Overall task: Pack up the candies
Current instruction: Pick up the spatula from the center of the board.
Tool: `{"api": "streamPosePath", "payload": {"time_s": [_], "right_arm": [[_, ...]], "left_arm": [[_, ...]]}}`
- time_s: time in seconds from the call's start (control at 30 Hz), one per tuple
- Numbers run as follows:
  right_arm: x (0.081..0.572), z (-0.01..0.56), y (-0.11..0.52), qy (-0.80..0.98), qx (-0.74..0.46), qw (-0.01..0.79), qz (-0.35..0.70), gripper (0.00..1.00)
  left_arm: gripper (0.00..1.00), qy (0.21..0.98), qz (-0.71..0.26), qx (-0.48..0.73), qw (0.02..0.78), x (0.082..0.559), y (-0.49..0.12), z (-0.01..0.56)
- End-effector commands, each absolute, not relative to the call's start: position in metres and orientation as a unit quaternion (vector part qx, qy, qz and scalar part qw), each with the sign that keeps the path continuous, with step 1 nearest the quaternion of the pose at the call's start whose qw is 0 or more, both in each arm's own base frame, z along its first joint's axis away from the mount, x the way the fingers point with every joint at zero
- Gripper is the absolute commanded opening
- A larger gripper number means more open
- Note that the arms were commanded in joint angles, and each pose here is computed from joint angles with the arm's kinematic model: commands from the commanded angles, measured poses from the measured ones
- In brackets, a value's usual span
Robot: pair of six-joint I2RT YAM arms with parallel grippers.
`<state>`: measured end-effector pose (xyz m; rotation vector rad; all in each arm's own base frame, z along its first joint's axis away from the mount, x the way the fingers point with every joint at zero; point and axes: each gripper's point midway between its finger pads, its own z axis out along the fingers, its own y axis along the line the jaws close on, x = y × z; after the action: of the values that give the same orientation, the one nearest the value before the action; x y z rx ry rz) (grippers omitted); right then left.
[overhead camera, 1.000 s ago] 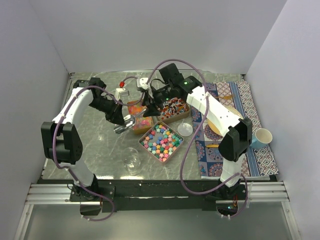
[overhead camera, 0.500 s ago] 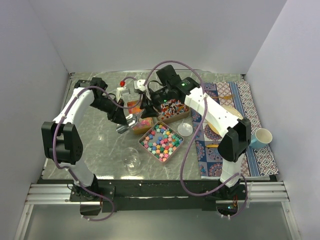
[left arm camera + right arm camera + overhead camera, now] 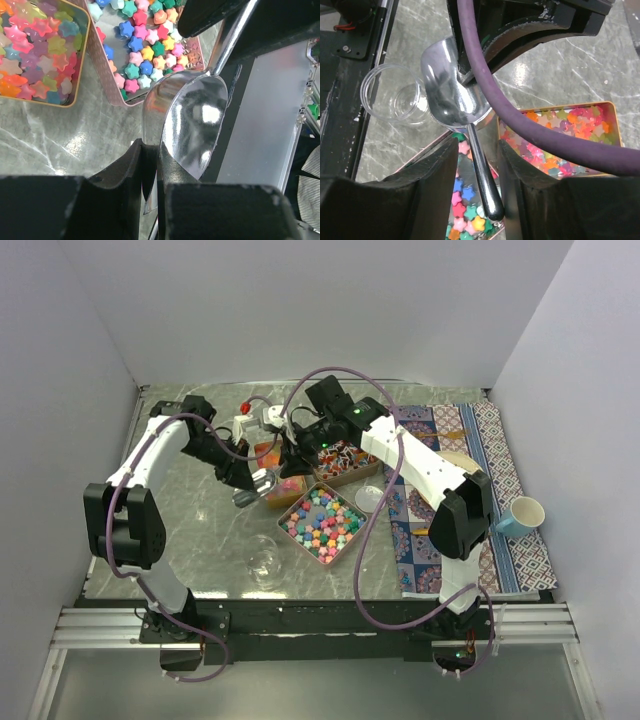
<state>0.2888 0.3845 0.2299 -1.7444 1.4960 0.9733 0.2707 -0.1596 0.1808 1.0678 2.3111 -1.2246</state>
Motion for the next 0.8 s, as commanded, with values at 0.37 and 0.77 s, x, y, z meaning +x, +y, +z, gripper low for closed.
{"api": "streamPosePath", "payload": {"time_s": [0.37, 0.77], "right_arm": [[0.283, 0.235, 0.393, 0.575, -0.663, 0.312, 0.364, 0.00], [0.271, 0.235, 0.272, 0.647, -0.656, 0.299, 0.246, 0.00]], "left_arm": [[0.25, 0.854, -0.332, 0.308, 0.256, 0.322, -0.153, 0.193], [0.69, 0.837, -0.252, 0.213, 0.436, 0.364, -0.112, 0.245]]}}
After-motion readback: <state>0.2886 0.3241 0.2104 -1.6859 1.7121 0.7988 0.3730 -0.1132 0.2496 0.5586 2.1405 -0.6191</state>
